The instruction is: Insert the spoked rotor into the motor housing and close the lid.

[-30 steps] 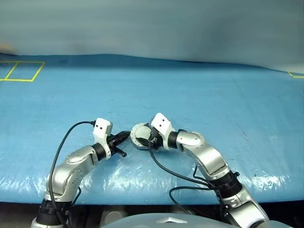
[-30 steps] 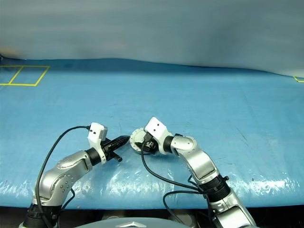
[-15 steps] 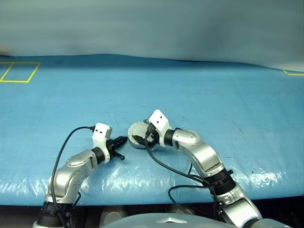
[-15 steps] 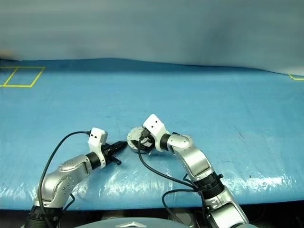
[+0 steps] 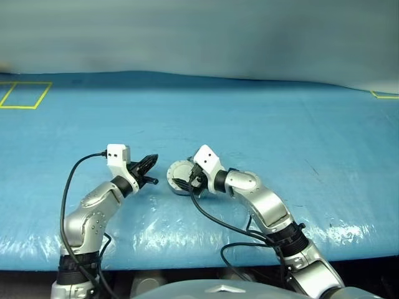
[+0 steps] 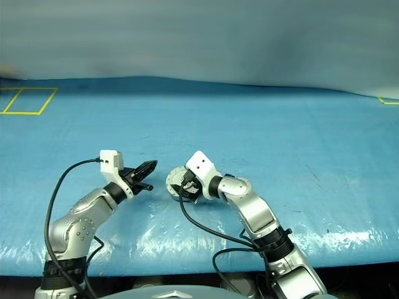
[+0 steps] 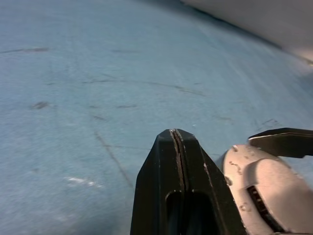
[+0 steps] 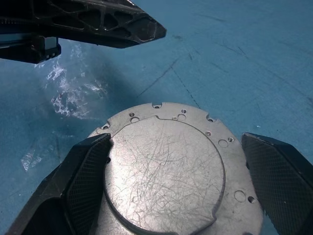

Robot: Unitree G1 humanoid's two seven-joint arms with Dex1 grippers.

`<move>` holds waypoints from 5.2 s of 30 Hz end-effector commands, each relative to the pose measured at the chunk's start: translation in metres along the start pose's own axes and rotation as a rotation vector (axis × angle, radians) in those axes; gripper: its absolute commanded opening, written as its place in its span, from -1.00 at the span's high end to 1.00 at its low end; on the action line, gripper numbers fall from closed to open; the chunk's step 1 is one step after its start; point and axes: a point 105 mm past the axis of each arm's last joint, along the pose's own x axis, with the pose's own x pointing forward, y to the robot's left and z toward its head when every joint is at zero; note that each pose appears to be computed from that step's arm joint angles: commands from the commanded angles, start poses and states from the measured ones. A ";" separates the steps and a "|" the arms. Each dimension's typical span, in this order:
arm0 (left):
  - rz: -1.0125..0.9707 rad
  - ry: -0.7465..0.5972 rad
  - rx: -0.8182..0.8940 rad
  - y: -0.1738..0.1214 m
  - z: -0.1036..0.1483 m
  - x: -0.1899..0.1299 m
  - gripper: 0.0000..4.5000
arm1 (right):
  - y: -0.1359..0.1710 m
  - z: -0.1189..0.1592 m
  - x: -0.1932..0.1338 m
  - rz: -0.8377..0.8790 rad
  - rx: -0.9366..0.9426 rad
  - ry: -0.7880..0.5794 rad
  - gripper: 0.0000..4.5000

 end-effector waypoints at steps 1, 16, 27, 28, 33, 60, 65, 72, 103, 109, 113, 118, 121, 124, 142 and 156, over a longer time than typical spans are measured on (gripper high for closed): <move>-0.068 -0.005 0.001 -0.015 0.004 0.003 1.00 | -0.003 -0.027 -0.001 -0.034 0.038 0.100 -0.98; -0.101 0.167 0.007 -0.023 -0.028 0.013 1.00 | -0.001 -0.025 0.002 -0.034 0.033 0.095 -0.98; -0.106 0.238 0.038 -0.023 -0.041 0.009 1.00 | 0.003 -0.024 -0.002 -0.033 0.037 0.083 -0.98; -0.107 0.237 0.040 -0.023 -0.041 0.008 1.00 | 0.004 -0.023 -0.004 -0.032 0.041 0.073 -0.98; -0.109 0.220 0.049 -0.023 -0.037 0.007 1.00 | 0.007 -0.010 -0.029 -0.031 0.085 -0.018 -0.98; -0.125 0.198 0.069 -0.022 -0.032 0.008 1.00 | 0.019 -0.027 -0.043 -0.030 1.118 -0.161 -0.98; -0.122 0.196 0.068 -0.022 -0.032 0.007 1.00 | 0.026 -0.026 -0.036 0.044 1.278 -0.198 -0.71; -0.118 0.196 0.068 -0.021 -0.032 0.006 1.00 | 0.034 -0.025 -0.028 0.100 1.360 -0.192 0.33; -0.121 0.198 0.071 -0.022 -0.033 0.005 1.00 | 0.051 -0.034 -0.017 0.180 1.406 -0.117 0.14; -0.119 0.199 0.071 -0.021 -0.034 0.005 1.00 | 0.048 -0.039 -0.013 0.172 1.456 -0.136 0.14; -0.119 0.196 0.072 -0.022 -0.033 0.005 1.00 | 0.048 -0.039 -0.012 0.195 1.486 -0.153 0.38; -0.117 0.195 0.073 -0.021 -0.033 0.004 1.00 | 0.047 -0.037 -0.012 0.211 1.498 -0.183 0.43; -0.114 0.193 0.074 -0.020 -0.032 0.004 1.00 | 0.046 -0.036 -0.013 0.214 1.498 -0.189 0.43; -0.114 0.194 0.074 -0.020 -0.032 0.004 1.00 | 0.048 -0.037 -0.012 0.213 1.495 -0.180 0.43; 0.000 -0.183 -0.301 0.000 0.016 -0.021 0.59 | 0.038 -0.020 -0.023 0.213 1.498 -0.312 0.43; -0.057 -0.312 -0.783 -0.021 -0.009 -0.035 -1.00 | 0.010 0.030 -0.027 0.262 1.377 -0.464 0.43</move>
